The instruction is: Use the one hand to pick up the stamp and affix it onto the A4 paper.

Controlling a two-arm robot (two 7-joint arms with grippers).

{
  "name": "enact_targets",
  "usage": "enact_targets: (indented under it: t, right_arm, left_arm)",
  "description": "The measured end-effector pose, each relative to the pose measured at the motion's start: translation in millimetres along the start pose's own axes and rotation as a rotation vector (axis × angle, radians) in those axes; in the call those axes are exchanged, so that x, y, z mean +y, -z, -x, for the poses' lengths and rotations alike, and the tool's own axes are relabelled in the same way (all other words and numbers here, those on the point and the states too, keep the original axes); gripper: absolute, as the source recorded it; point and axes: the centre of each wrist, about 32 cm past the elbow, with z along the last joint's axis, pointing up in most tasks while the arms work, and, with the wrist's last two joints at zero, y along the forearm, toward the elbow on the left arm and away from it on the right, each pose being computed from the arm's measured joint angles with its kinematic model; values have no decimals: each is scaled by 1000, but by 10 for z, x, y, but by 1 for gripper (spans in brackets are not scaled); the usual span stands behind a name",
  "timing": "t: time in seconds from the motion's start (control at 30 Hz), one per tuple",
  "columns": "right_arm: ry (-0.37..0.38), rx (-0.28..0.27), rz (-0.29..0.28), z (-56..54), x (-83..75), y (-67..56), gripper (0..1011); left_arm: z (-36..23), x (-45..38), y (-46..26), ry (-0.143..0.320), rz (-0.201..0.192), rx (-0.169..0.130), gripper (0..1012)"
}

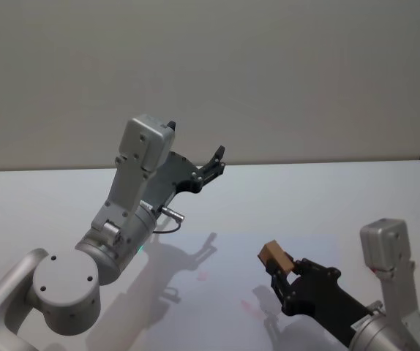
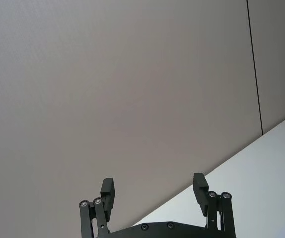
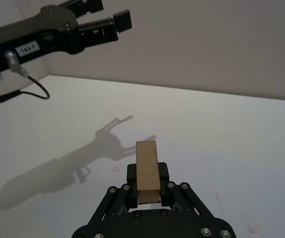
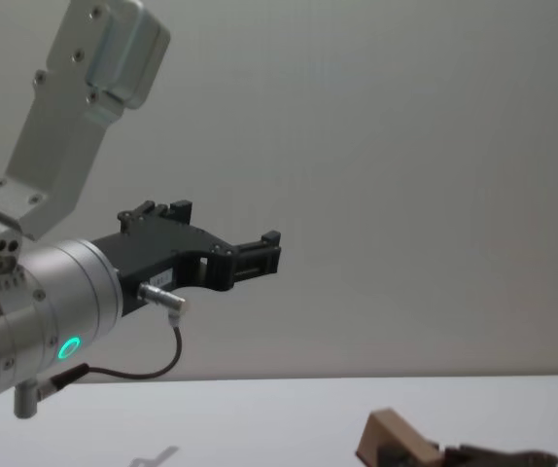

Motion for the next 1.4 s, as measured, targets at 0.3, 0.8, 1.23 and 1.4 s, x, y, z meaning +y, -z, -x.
enact_targets:
  t: [0.3,0.8,1.23,1.4]
  right_arm:
    - [-6,-8,-55,-82,-43,-107,220]
    - [61,-86,-92,-480,-168,-149,220]
    - [178,-162,-70,-940,-349,-76,220]
    - [215,-188,-56,-1085,-422,-43,220]
  left_arm:
    - [0,0,0,0,0,0,1001]
    - [0,0,0,0,0,0,1001]
    - [0,0,0,0,0,0,1001]
    - [0,0,0,0,0,0,1001]
